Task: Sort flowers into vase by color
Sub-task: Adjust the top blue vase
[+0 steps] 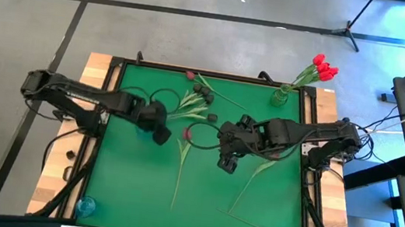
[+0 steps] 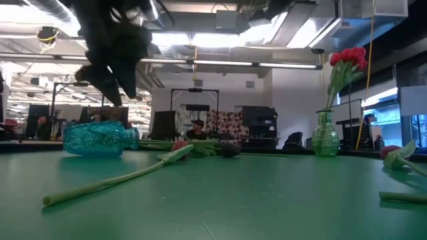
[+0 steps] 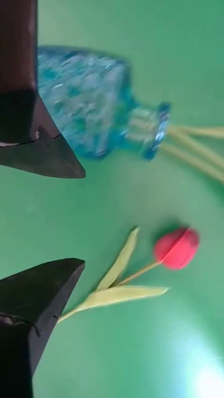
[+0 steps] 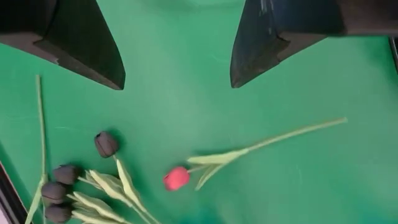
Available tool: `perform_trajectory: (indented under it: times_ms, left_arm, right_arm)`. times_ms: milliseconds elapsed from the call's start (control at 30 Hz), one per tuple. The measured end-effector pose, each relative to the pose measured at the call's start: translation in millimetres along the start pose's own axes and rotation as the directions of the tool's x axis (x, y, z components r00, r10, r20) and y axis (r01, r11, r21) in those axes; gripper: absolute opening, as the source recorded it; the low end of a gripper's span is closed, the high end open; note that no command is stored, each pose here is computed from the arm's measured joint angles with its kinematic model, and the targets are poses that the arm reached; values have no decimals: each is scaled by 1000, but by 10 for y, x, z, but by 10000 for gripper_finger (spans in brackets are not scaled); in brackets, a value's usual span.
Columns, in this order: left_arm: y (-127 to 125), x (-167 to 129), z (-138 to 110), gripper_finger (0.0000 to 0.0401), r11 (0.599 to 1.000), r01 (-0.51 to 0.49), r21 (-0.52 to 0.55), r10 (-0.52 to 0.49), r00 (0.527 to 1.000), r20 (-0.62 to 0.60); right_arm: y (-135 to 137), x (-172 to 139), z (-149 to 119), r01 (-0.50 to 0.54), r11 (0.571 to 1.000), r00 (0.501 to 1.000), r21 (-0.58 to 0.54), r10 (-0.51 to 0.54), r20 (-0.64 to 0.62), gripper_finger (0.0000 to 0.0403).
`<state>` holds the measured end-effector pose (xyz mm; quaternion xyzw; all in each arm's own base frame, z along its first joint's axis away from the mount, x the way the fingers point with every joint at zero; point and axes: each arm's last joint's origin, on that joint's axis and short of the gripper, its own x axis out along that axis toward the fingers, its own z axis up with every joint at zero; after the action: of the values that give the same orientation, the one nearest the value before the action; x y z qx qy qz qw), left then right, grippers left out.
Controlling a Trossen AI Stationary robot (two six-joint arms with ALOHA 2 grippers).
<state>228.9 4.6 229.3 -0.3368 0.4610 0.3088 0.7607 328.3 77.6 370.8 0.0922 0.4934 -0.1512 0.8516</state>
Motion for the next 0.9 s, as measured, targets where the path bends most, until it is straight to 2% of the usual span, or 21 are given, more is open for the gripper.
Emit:
perform_trajectory:
  times_ms: [267, 400, 600, 900]
  left_arm:
    - [256, 183, 311, 218, 997, -70, -27, 69, 997, -29]
    - [301, 258, 371, 218, 997, -81, 19, 82, 996, -46]
    - [351, 351, 429, 219, 991, -71, 116, 81, 993, -82]
    - [451, 366, 494, 251, 968, -108, 228, 128, 989, -71]
  right_arm:
    - [-8, -11, -6, -16, 988, 1000, -151, 13, -21, 289]
    - [-90, 14, 42, 1, 983, 1000, -181, -4, -16, 289]
    - [-287, 72, 146, 9, 989, 1000, -146, -12, -25, 289]
    - [-686, 182, 395, -15, 1000, 1000, 2, 15, 24, 289]
